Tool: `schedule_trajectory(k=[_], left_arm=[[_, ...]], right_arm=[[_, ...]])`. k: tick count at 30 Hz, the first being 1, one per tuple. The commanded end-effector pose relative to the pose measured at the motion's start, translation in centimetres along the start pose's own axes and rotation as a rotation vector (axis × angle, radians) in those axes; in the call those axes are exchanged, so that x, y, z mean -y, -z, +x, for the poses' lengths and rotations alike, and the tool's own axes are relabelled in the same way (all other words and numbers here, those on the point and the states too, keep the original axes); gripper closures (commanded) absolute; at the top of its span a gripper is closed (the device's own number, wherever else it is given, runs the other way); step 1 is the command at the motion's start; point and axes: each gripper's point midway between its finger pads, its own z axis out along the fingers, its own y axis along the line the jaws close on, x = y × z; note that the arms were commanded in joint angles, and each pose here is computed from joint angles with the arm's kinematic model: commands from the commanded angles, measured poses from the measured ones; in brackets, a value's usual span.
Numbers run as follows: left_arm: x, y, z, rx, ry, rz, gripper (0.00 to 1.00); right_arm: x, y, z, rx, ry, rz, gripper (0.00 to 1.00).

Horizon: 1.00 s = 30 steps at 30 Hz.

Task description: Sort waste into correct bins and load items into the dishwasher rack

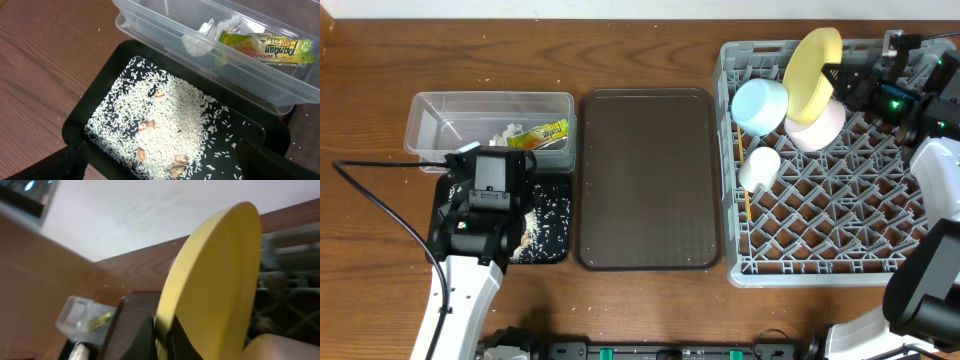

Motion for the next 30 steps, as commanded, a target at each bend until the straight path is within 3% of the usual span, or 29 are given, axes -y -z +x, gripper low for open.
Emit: schedule_trajectory(k=[1, 9, 11, 12, 14, 21, 30], left_arm=[[-0.3, 0.3, -0.7, 0.018, 0.008, -0.012, 0.04], [-0.3, 0.3, -0.7, 0.018, 0.008, -0.012, 0.04], [-0.3, 0.3, -0.7, 0.018, 0.008, -0.012, 0.04], [-0.3, 0.3, -0.7, 0.018, 0.008, -0.012, 0.04], [-0.3, 0.3, -0.7, 0.018, 0.008, -0.012, 0.04], [-0.3, 0.3, -0.7, 0.018, 0.008, -0.012, 0.04], [-0.3, 0.3, -0.7, 0.018, 0.008, -0.012, 0.04]], right_arm=[[3.5, 0.4, -1.0, 0.054, 0.078, 0.202, 0.96], [4.9, 0.6, -0.8, 0.049, 0.097, 0.285, 0.80], [5.3, 0.6, -0.6, 0.042, 0.112, 0.309, 0.70], [5.4, 0.7, -0.5, 0.037, 0.129, 0.311, 0.57], [5.4, 0.7, -0.5, 0.032, 0.147, 0.312, 0.45], [5.5, 1.5, -0.9, 0.042, 0.139, 0.328, 0.50], [5.9, 4.5, 2.7, -0.083, 0.035, 0.504, 0.38]])
